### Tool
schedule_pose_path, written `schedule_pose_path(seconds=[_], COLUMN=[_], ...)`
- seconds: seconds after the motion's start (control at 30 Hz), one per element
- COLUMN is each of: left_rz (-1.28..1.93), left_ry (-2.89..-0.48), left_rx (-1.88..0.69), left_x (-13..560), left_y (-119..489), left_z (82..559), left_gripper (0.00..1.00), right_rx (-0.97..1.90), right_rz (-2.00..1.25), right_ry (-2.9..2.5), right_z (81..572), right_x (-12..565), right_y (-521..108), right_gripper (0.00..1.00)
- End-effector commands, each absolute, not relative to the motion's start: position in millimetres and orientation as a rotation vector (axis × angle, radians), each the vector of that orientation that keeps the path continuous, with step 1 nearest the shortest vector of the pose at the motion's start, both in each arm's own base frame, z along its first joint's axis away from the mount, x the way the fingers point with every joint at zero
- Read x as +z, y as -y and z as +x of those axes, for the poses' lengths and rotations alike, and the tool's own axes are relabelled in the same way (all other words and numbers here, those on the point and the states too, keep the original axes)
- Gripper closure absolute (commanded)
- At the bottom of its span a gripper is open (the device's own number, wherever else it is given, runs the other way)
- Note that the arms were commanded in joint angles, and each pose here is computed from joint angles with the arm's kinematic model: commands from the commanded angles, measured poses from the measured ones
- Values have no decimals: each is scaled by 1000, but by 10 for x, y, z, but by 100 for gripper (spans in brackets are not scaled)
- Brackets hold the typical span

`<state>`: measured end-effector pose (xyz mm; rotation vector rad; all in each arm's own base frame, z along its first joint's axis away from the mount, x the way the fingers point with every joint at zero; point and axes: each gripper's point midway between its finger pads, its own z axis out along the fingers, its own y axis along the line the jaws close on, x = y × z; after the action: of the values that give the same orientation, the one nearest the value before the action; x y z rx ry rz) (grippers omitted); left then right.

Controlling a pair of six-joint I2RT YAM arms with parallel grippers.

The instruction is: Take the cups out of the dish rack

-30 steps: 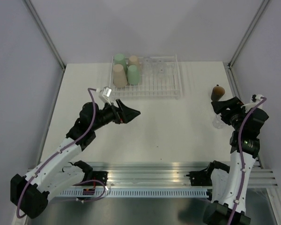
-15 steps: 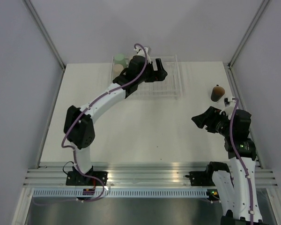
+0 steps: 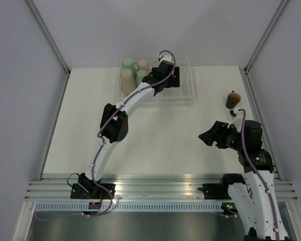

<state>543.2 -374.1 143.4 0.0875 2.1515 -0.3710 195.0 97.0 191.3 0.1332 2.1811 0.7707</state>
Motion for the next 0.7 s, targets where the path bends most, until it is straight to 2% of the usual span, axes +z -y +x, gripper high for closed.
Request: schedule_pose_path(seconds=[0.0,0.27,0.47,0.67], left_rz=[77,60,55,32], left_ry=[-2066,-1982,-1997,-1948], left_rx=[-319,-371,-387,-392], left_x=[1715,1734,1508,1477], left_y=[3670,3781,3843,3882], left_z=[5619,5801,5839,5938], left_gripper=[0,0,0,0], right_rx=[786,864,877,907], right_rz=[83,-14,-43,-66], right_ry=[-2188,-2223,-2230,-2224], right_z=[1870,1689,1675,1689], right_x=[1902,1848,1911,1960], right_y=[-1015,-1180,-1215,-1267], right_gripper=[13,12,2,2])
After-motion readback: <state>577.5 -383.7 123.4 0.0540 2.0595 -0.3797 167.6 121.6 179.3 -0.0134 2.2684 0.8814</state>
